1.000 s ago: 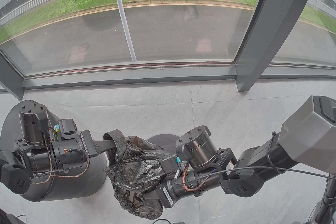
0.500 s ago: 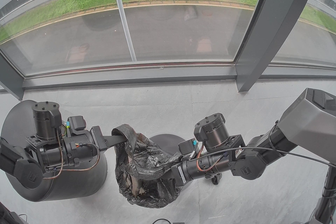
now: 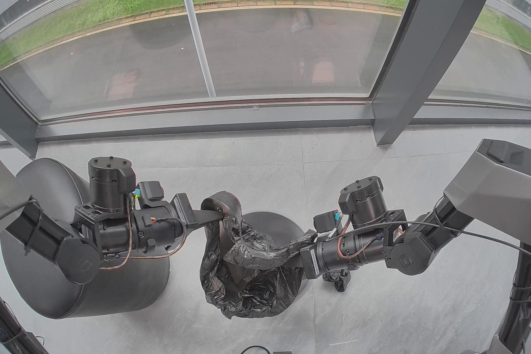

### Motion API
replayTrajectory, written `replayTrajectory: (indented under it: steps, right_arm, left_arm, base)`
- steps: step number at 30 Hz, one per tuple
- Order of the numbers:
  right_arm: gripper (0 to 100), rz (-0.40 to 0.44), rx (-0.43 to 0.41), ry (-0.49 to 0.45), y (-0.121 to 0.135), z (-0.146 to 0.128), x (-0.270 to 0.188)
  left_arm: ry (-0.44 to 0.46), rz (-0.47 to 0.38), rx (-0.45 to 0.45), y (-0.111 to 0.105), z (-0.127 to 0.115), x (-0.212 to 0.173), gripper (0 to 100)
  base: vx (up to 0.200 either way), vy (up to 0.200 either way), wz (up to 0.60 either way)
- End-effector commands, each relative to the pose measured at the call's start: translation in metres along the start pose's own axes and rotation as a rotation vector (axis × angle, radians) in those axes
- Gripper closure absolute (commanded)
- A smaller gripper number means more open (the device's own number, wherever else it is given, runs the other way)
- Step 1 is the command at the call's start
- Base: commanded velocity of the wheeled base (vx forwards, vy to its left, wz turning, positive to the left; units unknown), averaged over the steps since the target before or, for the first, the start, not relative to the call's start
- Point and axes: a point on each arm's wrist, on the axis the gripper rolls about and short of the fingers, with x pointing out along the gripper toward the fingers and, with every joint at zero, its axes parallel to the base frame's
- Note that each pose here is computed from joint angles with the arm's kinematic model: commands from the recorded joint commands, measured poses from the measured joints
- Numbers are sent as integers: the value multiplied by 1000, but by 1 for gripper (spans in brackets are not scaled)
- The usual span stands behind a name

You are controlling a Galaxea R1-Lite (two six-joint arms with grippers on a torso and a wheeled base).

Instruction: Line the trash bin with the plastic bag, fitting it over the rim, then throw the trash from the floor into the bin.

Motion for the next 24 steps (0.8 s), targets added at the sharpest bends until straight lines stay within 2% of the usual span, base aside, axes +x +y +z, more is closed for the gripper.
replayTrajectory:
  steps: [1, 7, 14, 19, 24]
  right_arm:
    - [100, -30, 10, -4, -18, -7, -5]
    - [100, -52, 24, -47, -33, -2, -14]
    - [100, -57, 7, -119, -41, 6, -17]
    - [100, -53, -2, -129, -40, 9, -16]
    - [100, -51, 8, -98, -39, 0, -12]
  left_arm:
    - [25, 17, -29, 4, -1, 25, 100]
    - [-11, 47, -33, 3, 1, 46, 100]
    - [-43, 13, -19, -7, 13, 50, 100]
    - [-55, 2, -13, -10, 17, 51, 100]
    - [-46, 12, -18, -8, 14, 49, 100]
  base:
    - [0, 0, 0]
    - [0, 0, 0]
    - [0, 0, 0]
    - [0, 0, 0]
    - [0, 0, 0]
